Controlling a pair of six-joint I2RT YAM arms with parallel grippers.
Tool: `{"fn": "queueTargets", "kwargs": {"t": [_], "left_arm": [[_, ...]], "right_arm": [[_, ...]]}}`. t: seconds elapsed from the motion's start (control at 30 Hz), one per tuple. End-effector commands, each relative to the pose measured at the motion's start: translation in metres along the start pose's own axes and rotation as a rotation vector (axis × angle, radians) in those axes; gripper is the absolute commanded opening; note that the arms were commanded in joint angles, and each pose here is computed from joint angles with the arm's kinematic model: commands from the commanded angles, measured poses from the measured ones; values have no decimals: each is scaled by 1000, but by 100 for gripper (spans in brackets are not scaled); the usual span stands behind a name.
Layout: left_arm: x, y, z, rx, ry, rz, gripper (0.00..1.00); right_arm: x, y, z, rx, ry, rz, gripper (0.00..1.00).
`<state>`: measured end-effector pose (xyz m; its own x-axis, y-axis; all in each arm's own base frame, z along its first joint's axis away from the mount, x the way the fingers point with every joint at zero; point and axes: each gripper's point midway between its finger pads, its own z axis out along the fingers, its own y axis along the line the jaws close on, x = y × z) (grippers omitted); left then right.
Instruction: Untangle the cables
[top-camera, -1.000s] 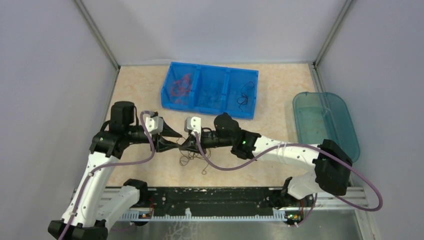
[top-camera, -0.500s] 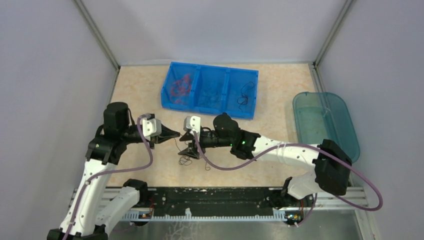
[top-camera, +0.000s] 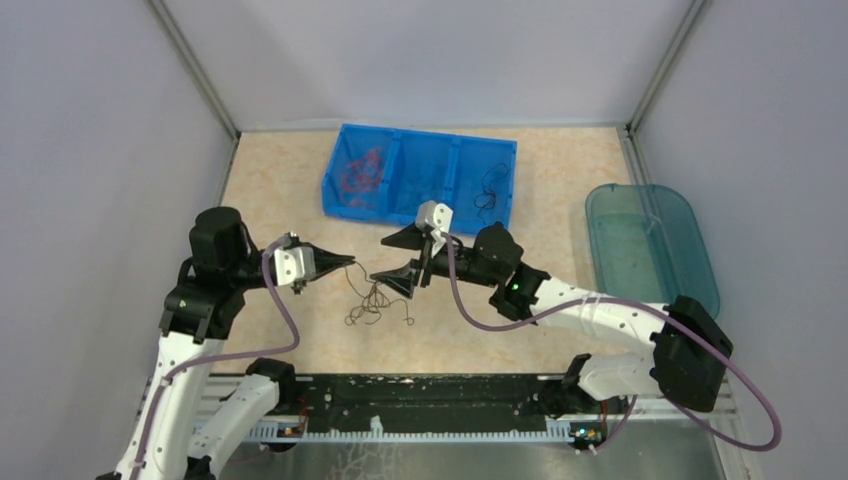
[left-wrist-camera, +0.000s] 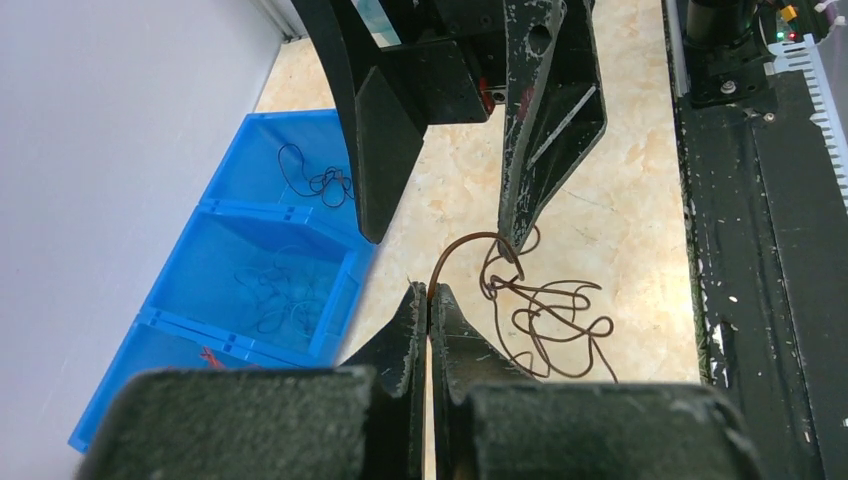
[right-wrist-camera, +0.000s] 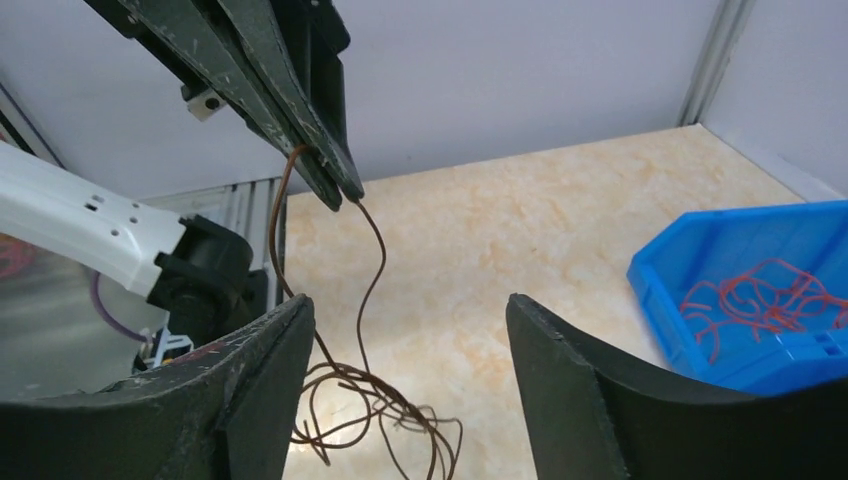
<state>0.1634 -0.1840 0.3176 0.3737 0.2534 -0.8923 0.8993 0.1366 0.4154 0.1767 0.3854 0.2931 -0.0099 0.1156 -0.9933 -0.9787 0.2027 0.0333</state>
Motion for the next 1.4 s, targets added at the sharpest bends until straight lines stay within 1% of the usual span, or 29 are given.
{"fn": "queueTargets", "kwargs": {"t": [0.0, 0.1, 0.27, 0.33, 0.53, 0.57, 0.6, 0.7, 0.73, 0.77, 0.8, 0.83, 0.9, 0.93, 1.03, 1.37], "left_arm": [[-16, 2, -3, 2, -23, 43, 0], [-19, 4, -3, -4, -23, 22, 0], [-22, 6, -4, -11, -22, -7, 0], [-23, 7, -3, -10, -23, -11, 0], [-28, 10, -3, -17, -31, -20, 0], [-29, 10, -3, -16, -32, -22, 1], [-29, 11, -4, -17, -33, -25, 1], [-34, 12, -4, -19, -38, -23, 1], [-35, 12, -5, -20, -39, -24, 1], [-37, 12, -5, -19, -43, -25, 1], [-39, 12, -5, -18, -47, -24, 1], [-41, 12, -6, -17, -50, -25, 1], [-43, 11, -6, -13, -56, -34, 1], [-44, 10, -6, -9, -59, -43, 1], [-49, 8, -6, 4, -73, -71, 1], [-94, 3, -13, 60, -157, -154, 1]], "right_arm": [[-43, 10, 10, -57, -123, -18, 69], [-37, 12, 11, -72, -115, -16, 67], [-30, 22, 7, -94, -113, -42, 72], [-30, 27, 6, -105, -124, -53, 72], [-31, 31, 20, -123, -123, -62, 64], [-32, 31, 22, -117, -125, -66, 61], [-29, 29, 26, -101, -117, -67, 55], [-23, 14, 37, -8, -69, -82, 24], [-21, 7, 39, 43, -53, -86, 15], [-20, -2, 39, 97, -47, -90, 11], [-19, -8, 38, 136, -45, -99, 10], [-19, -13, 37, 178, -47, -112, 10], [-15, -24, 33, 250, -36, -143, 17], [-12, -28, 32, 282, -25, -157, 19], [-3, -39, 29, 354, 4, -186, 19], [44, -47, 15, 397, 54, -194, 23]]}}
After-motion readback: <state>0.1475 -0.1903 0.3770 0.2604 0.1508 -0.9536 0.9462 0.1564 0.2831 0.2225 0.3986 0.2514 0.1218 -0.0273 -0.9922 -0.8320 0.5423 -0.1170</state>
